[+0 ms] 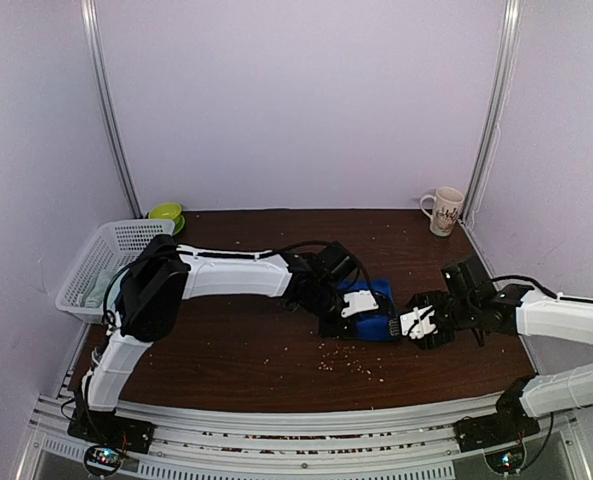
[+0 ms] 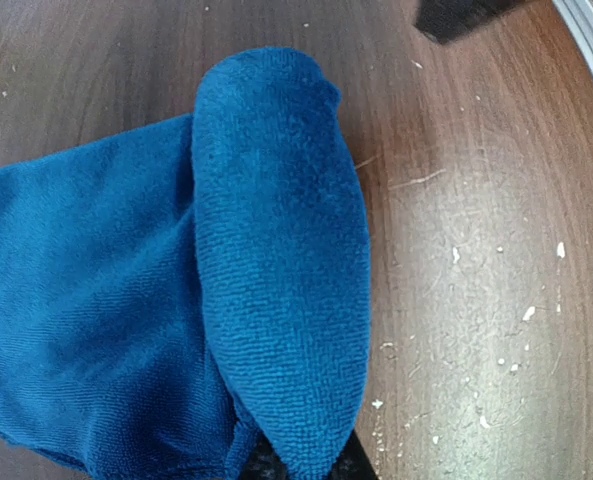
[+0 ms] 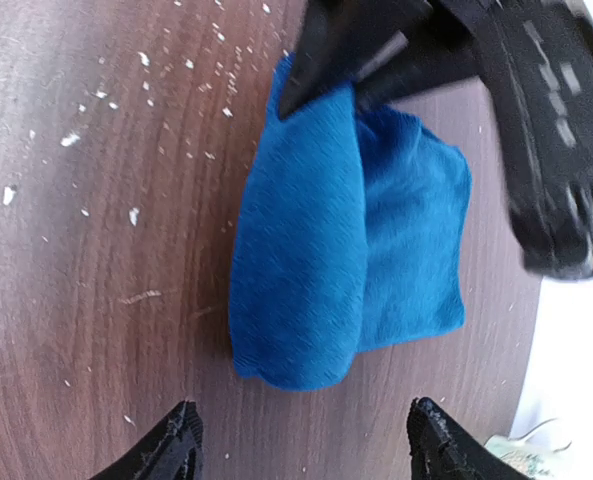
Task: Roll the towels
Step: Roll the towel at the center of the board.
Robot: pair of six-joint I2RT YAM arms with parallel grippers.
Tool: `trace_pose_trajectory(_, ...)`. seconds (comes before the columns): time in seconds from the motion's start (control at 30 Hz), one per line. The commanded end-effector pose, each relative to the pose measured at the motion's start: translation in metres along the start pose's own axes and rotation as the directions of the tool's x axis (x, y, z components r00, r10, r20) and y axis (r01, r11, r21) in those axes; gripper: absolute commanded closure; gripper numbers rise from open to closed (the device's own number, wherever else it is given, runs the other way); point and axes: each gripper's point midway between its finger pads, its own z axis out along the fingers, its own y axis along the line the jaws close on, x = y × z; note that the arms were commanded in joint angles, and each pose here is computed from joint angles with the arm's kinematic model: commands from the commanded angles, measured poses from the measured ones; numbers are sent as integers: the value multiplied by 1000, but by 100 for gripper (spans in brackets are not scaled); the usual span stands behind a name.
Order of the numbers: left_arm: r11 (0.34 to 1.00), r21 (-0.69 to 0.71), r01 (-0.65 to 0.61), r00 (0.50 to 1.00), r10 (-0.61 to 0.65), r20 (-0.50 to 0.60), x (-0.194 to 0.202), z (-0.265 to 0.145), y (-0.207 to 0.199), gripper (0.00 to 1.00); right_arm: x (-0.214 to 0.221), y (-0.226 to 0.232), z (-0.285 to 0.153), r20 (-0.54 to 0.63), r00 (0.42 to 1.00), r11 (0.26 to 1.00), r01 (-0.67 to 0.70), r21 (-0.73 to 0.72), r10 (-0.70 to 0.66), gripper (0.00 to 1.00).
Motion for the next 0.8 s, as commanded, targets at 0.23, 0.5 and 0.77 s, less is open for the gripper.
trace_pose_trajectory(0.23,968,127,218,974,-208,-87,25,14,-13,95,15,5,6,-24,995,986,99,137,-96,29)
trace_pose_trajectory(0.5,954,167,248,968,-236,-88,23,14,-11,95,-26,3,14,-1,984,959,172,225,-176,29)
trace_pose_trajectory(0.77,931,227,286,958,-272,-91,32,19,-14,94,-41,0,44,-84,978,933,205,295,-188,34)
